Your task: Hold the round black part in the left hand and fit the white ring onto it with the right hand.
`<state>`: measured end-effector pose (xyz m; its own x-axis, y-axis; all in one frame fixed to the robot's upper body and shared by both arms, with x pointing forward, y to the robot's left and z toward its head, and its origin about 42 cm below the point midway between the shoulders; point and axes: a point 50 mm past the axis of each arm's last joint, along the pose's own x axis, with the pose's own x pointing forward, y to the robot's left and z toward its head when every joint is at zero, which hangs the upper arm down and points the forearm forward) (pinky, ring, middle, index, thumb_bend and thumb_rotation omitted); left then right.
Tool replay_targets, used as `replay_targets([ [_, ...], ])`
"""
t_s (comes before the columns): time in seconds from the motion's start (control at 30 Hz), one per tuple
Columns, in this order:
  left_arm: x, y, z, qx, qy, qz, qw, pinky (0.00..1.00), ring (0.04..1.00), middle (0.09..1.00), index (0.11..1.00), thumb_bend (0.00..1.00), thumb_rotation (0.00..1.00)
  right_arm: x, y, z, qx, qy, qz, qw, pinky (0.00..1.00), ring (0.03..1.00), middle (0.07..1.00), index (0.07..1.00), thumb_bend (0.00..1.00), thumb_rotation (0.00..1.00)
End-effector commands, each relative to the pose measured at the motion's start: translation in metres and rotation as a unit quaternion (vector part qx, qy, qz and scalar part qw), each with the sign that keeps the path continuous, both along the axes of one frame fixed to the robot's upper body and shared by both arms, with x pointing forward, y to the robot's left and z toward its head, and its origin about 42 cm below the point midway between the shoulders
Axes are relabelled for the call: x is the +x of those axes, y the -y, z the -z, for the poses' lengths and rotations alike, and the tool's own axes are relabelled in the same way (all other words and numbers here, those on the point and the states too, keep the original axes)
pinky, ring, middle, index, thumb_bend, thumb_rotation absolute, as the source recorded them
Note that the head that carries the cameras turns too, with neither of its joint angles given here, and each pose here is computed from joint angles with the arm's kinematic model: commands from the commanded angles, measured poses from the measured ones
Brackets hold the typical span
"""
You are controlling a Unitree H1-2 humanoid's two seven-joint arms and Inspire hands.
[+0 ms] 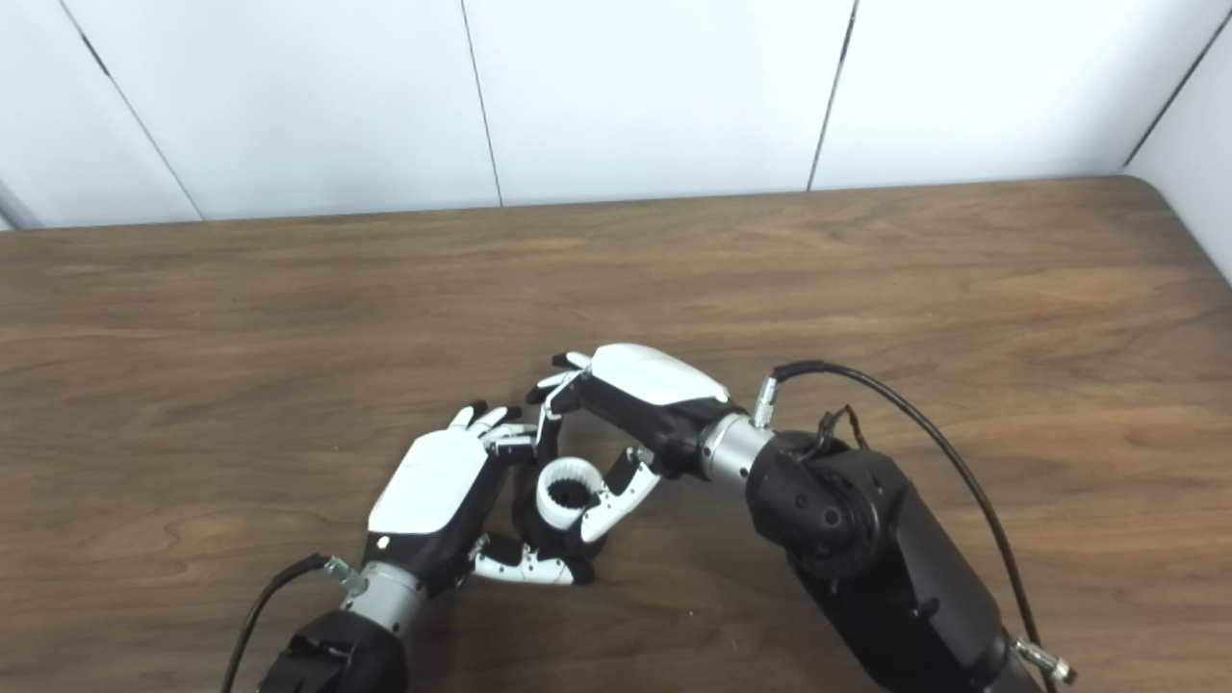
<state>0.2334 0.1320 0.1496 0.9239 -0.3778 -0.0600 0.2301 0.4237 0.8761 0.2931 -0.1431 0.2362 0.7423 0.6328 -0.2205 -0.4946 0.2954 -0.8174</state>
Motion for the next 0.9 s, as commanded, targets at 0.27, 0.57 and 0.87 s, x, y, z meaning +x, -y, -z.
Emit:
replay_targets([
  [0.27,0.000,0.006,-0.004,0.002,-0.001,0.011,1.000,1.00,0.920,0.794,0.486,0.52,0.05,-0.001,-0.011,-0.013,0.016,0.031,-0.012,0.999,0.97,0.987,0.868,0.485,0.52,0.14],
  [0.57,0.001,0.007,-0.004,0.002,0.001,0.013,1.000,1.00,0.922,0.792,0.485,0.52,0.05,0.001,-0.007,-0.009,0.014,0.025,-0.005,1.000,0.97,0.987,0.865,0.485,0.52,0.14],
  [0.87,0.002,0.008,-0.005,0.000,-0.001,0.011,1.000,1.00,0.929,0.794,0.484,0.52,0.05,0.007,0.000,-0.008,0.011,0.021,0.007,1.000,0.94,0.984,0.865,0.485,0.52,0.14],
])
